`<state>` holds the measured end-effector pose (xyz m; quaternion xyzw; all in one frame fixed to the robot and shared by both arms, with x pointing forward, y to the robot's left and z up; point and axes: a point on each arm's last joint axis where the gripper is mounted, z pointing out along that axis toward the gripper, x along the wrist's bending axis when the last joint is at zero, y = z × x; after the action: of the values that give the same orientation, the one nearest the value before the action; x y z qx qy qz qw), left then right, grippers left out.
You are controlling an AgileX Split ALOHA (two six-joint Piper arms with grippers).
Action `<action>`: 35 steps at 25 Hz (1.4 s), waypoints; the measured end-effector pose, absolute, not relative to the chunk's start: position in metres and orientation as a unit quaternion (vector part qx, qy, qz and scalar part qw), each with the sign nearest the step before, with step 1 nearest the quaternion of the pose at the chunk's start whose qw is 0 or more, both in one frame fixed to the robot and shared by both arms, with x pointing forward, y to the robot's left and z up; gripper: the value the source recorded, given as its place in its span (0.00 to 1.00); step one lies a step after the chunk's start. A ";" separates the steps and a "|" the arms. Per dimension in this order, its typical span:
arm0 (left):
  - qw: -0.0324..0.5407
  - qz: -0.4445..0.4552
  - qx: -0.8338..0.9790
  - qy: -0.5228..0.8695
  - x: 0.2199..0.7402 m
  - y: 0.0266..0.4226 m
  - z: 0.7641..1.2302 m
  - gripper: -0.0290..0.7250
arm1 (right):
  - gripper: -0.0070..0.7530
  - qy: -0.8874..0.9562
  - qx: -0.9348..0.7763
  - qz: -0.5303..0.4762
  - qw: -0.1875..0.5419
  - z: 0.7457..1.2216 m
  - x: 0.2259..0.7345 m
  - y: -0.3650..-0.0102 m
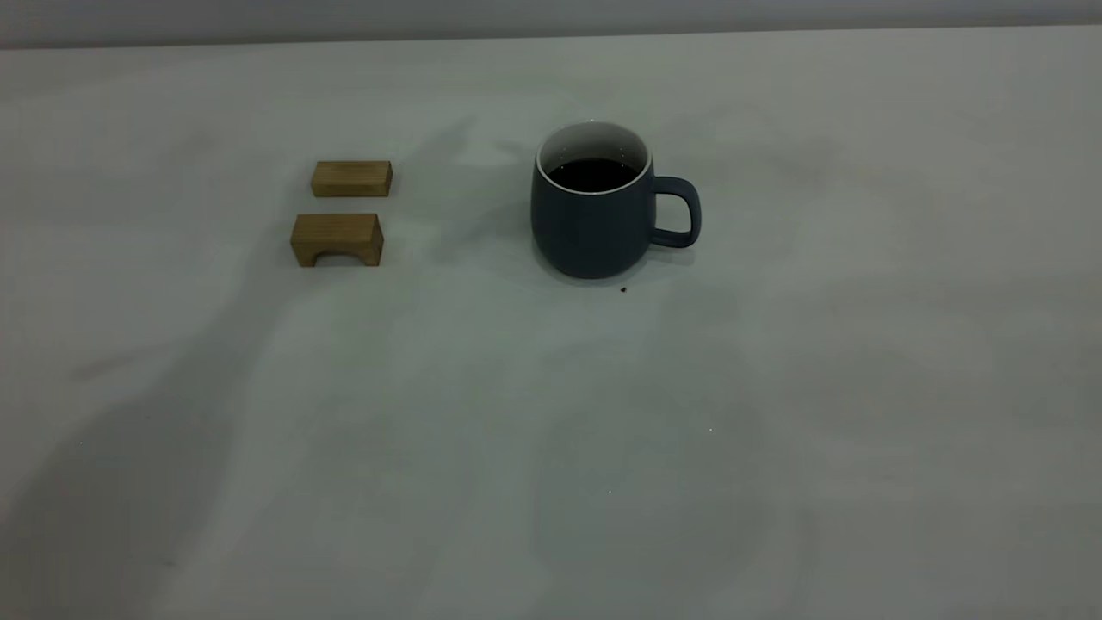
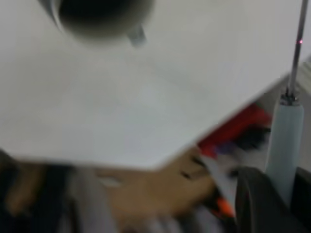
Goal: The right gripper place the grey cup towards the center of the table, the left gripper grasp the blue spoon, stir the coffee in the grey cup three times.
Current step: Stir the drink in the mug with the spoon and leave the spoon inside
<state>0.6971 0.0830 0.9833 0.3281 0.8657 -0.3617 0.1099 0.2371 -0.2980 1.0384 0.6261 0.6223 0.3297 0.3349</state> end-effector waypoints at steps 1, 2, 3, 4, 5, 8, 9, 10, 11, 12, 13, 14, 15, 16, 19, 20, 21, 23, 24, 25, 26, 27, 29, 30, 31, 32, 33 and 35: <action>0.094 -0.383 0.296 0.870 0.696 0.077 0.981 0.23 | 0.78 0.622 0.626 0.330 0.335 1.038 0.237 -0.298; 0.079 -0.405 0.268 0.871 0.696 0.073 0.977 0.23 | 0.78 0.622 0.626 0.330 0.335 1.038 0.237 -0.298; 0.064 -0.424 0.238 0.871 0.696 0.070 0.975 0.23 | 0.78 0.622 0.626 0.330 0.335 1.038 0.237 -0.298; 0.049 -0.441 0.210 0.871 0.696 0.067 0.971 0.23 | 0.78 0.622 0.626 0.330 0.335 1.038 0.237 -0.298; 0.037 -0.453 0.187 0.871 0.697 0.067 0.968 0.23 | 0.78 0.622 0.626 0.330 0.335 1.038 0.237 -0.298; 0.006 -0.492 0.130 0.861 0.701 0.064 0.959 0.23 | 0.78 0.622 0.626 0.330 0.335 1.038 0.237 -0.298; -0.003 -0.502 0.114 0.857 0.702 0.065 0.955 0.23 | 0.78 0.622 0.626 0.330 0.335 1.038 0.237 -0.298; -0.012 -0.515 0.096 0.852 0.704 0.065 0.952 0.23 | 0.78 0.622 0.626 0.330 0.335 1.038 0.237 -0.298; -0.021 -0.527 0.079 0.846 0.706 0.066 0.947 0.23 | 0.78 0.622 0.626 0.330 0.335 1.038 0.237 -0.298; -0.028 -0.536 0.066 0.841 0.708 0.067 0.941 0.23 | 0.78 0.622 0.626 0.330 0.335 1.038 0.237 -0.298; -0.032 -0.548 0.054 0.834 0.710 0.069 0.937 0.23 | 0.78 0.622 0.626 0.330 0.335 1.038 0.237 -0.298; -0.038 -0.555 0.045 0.830 0.712 0.069 0.931 0.23 | 0.78 0.622 0.626 0.330 0.335 1.038 0.237 -0.298; -0.041 -0.559 0.037 0.827 0.714 0.072 0.926 0.23 | 0.78 0.622 0.626 0.330 0.335 1.038 0.237 -0.298; -0.044 -0.559 0.032 0.827 0.715 0.073 0.921 0.23 | 0.78 0.622 0.626 0.330 0.335 1.038 0.237 -0.298; -0.051 -0.558 0.021 0.828 0.718 0.077 0.909 0.23 | 0.78 0.622 0.626 0.330 0.335 1.038 0.237 -0.298; -0.052 -0.558 0.019 0.828 0.718 0.078 0.906 0.23 | 0.78 0.622 0.626 0.330 0.335 1.038 0.237 -0.298; -0.055 -0.558 0.016 0.828 0.718 0.079 0.902 0.23 | 0.78 0.622 0.626 0.330 0.335 1.038 0.237 -0.298; -0.061 -0.557 0.011 0.828 0.718 0.079 0.895 0.23 | 0.78 0.622 0.626 0.330 0.335 1.038 0.237 -0.298; -0.064 -0.557 0.009 0.828 0.718 0.079 0.891 0.23 | 0.78 0.622 0.626 0.330 0.335 1.038 0.237 -0.298; -0.067 -0.557 0.006 0.828 0.718 0.079 0.887 0.23 | 0.78 0.622 0.626 0.330 0.335 1.038 0.237 -0.298; -0.071 -0.556 0.004 0.828 0.718 0.079 0.882 0.23 | 0.78 0.622 0.626 0.330 0.335 1.038 0.237 -0.298; -0.075 -0.555 0.002 0.828 0.718 0.079 0.877 0.23 | 0.78 0.622 0.626 0.330 0.335 1.038 0.237 -0.298; -0.078 -0.554 0.001 0.829 0.718 0.079 0.869 0.23 | 0.78 0.622 0.626 0.330 0.335 1.038 0.237 -0.298; -0.079 -0.553 0.003 0.829 0.717 0.079 0.864 0.23 | 0.78 0.622 0.626 0.330 0.335 1.038 0.237 -0.298; -0.079 -0.553 0.005 0.830 0.717 0.079 0.861 0.23 | 0.78 0.622 0.626 0.330 0.335 1.038 0.237 -0.298; -0.079 -0.552 0.007 0.830 0.717 0.079 0.858 0.23 | 0.78 0.622 0.626 0.330 0.335 1.038 0.237 -0.298; -0.079 -0.552 0.009 0.830 0.717 0.079 0.854 0.23 | 0.78 0.622 0.626 0.330 0.335 1.038 0.237 -0.298; -0.082 -0.551 0.009 0.830 0.716 0.079 0.847 0.23 | 0.78 0.622 0.626 0.330 0.335 1.038 0.237 -0.298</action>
<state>0.7161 0.0792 0.8466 0.0089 0.8302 -0.5513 -0.0822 0.2371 -0.2980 1.0384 0.6261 0.6223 0.3297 0.3349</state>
